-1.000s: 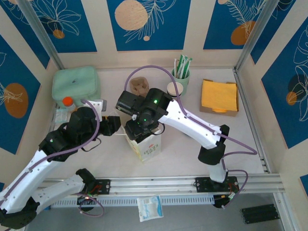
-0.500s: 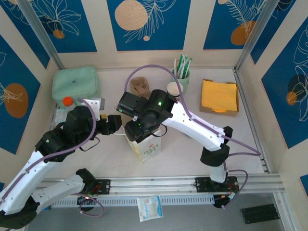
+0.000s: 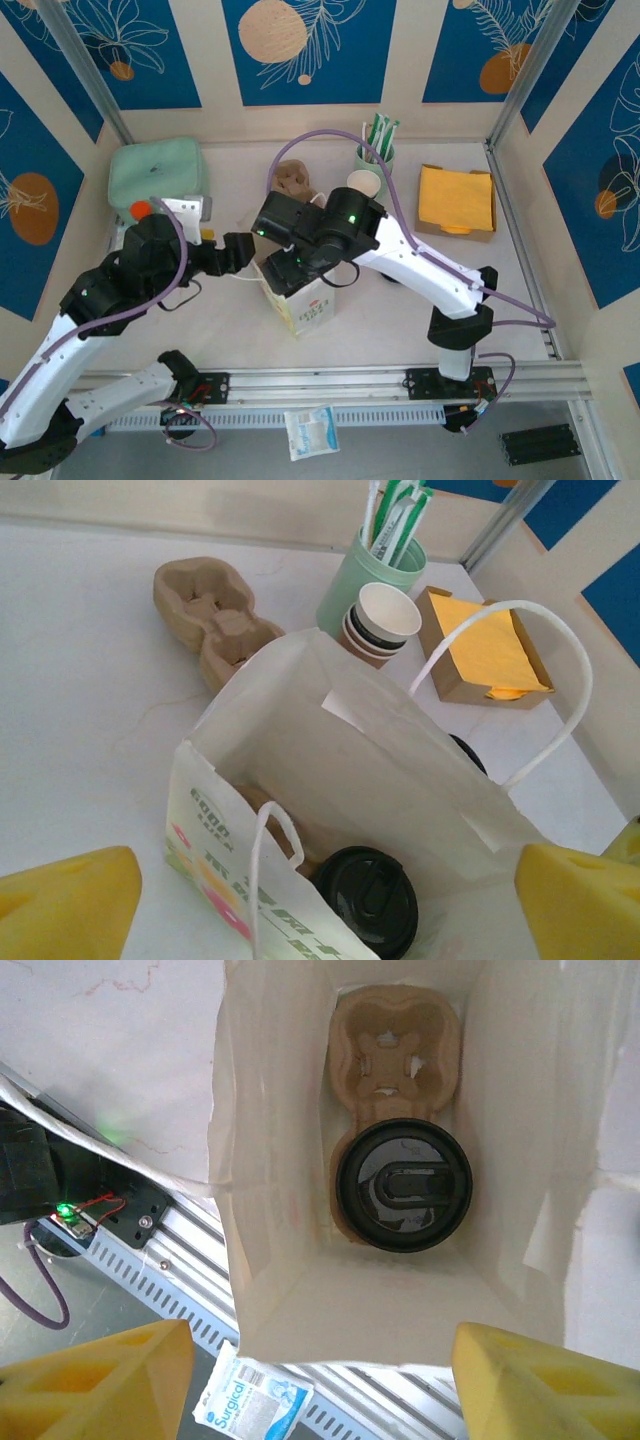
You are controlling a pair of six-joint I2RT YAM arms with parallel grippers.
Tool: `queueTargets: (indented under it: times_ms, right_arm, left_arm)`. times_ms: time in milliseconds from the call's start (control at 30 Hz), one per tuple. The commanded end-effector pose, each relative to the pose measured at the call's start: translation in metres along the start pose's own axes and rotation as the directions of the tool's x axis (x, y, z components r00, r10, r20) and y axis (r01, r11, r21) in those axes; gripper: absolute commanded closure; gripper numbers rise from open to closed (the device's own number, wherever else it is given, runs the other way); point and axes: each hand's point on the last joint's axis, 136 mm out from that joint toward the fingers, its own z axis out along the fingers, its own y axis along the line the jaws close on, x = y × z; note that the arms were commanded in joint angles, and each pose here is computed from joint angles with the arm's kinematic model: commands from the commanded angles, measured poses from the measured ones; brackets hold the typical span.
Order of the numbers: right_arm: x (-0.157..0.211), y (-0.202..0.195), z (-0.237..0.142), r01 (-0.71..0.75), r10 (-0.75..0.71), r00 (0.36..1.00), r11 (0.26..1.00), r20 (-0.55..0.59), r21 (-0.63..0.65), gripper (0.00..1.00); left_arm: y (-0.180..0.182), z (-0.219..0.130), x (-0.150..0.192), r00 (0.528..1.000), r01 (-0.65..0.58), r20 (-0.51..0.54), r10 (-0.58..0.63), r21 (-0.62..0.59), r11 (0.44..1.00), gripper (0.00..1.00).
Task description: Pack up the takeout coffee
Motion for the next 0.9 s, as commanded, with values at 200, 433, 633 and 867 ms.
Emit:
queueTargets:
  times_ms: [200,433,633,867]
  right_arm:
    - [0.005,-0.018,-0.035,-0.023,0.026,0.993,0.999,0.119,-0.029,0.27]
    - [-0.003,-0.038,-0.058,-0.067,0.090,0.968,0.992,0.236,-0.104,0.26]
    - [-0.006,-0.065,-0.074,-0.125,0.171,0.937,0.979,0.306,-0.163,0.26]
    - [-0.018,-0.125,-0.087,-0.272,0.311,0.853,0.950,0.419,-0.153,0.25]
  left_arm:
    - [-0.014,-0.003,-0.016,1.000,0.000,0.013,-0.001,0.045,0.999,0.01]
    - [-0.025,0.004,-0.027,1.000,0.013,0.009,-0.014,0.064,0.998,0.01]
    - [-0.036,0.015,-0.033,1.000,0.026,-0.006,-0.026,0.087,0.996,0.01]
    - [-0.046,0.030,-0.044,1.000,0.013,-0.008,-0.012,0.085,0.996,0.01]
